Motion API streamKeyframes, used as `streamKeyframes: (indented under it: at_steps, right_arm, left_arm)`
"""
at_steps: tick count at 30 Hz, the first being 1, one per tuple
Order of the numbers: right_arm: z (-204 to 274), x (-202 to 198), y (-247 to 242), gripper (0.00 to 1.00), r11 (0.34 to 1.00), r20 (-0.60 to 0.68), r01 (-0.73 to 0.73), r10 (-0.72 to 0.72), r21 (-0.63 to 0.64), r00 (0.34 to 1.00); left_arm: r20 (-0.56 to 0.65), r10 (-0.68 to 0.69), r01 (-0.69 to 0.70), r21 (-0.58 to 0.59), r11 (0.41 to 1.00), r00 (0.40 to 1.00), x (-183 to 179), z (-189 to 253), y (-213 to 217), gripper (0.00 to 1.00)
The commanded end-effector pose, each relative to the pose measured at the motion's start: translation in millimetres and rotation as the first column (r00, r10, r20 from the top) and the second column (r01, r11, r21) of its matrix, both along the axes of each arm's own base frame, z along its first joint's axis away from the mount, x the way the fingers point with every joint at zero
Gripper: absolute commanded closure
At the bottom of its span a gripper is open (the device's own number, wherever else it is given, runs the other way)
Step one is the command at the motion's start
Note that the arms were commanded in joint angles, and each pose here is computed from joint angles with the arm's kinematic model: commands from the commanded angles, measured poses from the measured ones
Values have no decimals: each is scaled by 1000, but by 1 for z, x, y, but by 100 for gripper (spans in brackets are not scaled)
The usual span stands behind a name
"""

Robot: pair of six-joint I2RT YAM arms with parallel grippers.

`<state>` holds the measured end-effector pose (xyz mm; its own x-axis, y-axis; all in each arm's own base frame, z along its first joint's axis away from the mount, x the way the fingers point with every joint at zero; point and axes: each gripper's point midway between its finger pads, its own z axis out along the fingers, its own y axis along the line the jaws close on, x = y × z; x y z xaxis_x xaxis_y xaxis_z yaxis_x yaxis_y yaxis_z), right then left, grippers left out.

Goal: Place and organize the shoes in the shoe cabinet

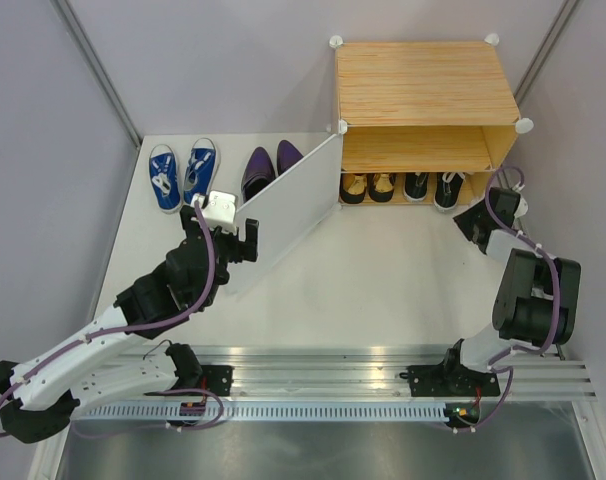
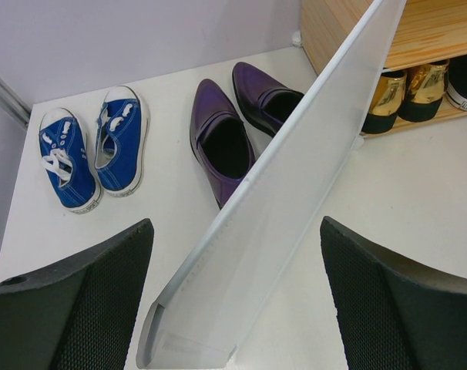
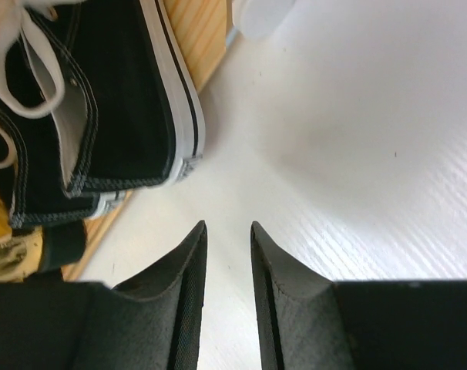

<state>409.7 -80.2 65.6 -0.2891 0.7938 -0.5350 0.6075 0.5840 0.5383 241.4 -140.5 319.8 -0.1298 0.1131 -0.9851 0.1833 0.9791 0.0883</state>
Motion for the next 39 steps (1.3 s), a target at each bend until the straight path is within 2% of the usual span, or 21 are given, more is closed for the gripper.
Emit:
streamKeyframes:
  at_steps: [1,4,10,23,34,39]
  right_arm:
    - [10,-3,13,66,999,66,-33,33,-6,997]
    - [-2,-5,26,66,998,59,-63,62,28,996]
    - [-6,21,36,66,993,85,-92,86,71,993]
    - [4,95,7,65,999,105,-27,24,34,994]
    - [20,93,-14,66,998,98,38,-34,-43,995]
    - [22,103,-21,66,999,98,28,-24,-40,995]
  left_arm:
    - [13,-5,5,-5,1000,1000,0,4,-1,9]
    - [9,-13,13,-3,1000,1000,1,2,-3,9]
    - [10,-4,4,-2,1000,1000,1,2,-2,9]
    - [9,2,-2,7,1000,1000,1,2,0,8]
    - [11,2,-2,3,1000,1000,1,2,0,8]
    - [11,2,-2,3,1000,1000,1,2,0,8]
